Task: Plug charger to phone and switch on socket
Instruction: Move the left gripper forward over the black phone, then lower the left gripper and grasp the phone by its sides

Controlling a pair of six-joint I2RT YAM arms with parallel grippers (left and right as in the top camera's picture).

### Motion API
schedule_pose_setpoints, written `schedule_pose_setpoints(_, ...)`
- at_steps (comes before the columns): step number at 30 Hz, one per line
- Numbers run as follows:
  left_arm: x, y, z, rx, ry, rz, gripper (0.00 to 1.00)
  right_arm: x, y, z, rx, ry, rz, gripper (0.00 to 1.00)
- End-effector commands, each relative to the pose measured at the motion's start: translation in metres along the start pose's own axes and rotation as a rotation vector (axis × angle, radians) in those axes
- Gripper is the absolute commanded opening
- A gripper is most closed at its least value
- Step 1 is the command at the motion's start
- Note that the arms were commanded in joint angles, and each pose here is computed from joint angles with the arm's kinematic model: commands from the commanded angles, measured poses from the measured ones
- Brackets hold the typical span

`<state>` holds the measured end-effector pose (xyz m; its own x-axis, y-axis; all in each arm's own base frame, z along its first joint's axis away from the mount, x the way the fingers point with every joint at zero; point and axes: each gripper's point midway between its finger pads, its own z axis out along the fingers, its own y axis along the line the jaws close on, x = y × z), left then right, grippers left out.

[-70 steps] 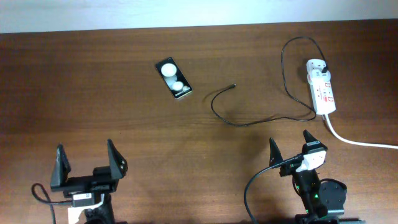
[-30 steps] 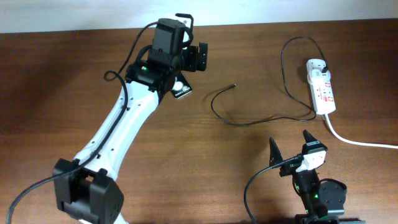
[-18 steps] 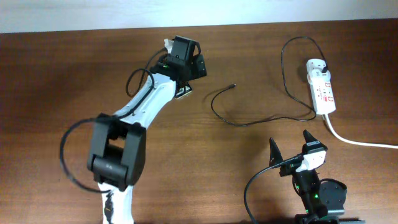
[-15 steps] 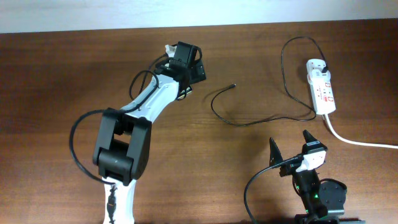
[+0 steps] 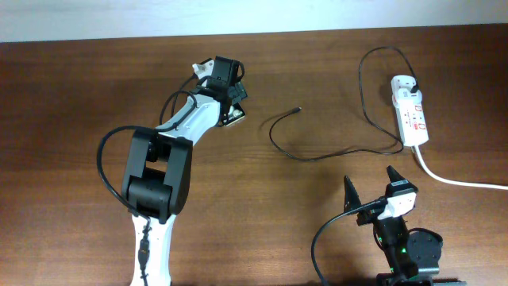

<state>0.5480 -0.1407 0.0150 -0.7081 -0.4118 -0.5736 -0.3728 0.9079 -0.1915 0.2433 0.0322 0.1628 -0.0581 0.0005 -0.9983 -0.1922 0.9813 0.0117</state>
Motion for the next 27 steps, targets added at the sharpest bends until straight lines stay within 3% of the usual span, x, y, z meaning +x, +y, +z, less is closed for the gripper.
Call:
schedule_pose_setpoints(1, 0.022, 0.013, 0.02, -0.048, 0.049, 0.003, 0.99, 0.003, 0.0, 0.0, 0.003, 0.003, -0.003, 0.99)
schedule_pose_setpoints(8, 0.041, 0.022, 0.017, -0.09, 0.12, 0.044, 0.99, 0.003, 0.0, 0.0, 0.003, 0.003, -0.003, 0.99)
schedule_pose_setpoints(17, 0.05, 0.008, 0.019, -0.069, 0.106, 0.068, 0.99, 0.003, 0.0, 0.0, 0.003, 0.003, -0.003, 0.99)
schedule_pose_setpoints(23, 0.095, 0.036, 0.047, -0.16, 0.21, 0.109, 1.0, 0.003, 0.0, 0.0, 0.003, 0.003, -0.003, 0.99)
schedule_pose_setpoints(27, 0.126, 0.055, 0.047, -0.212, 0.333, 0.137, 0.95, 0.003, 0.0, 0.0, 0.003, 0.003, -0.003, 0.99)
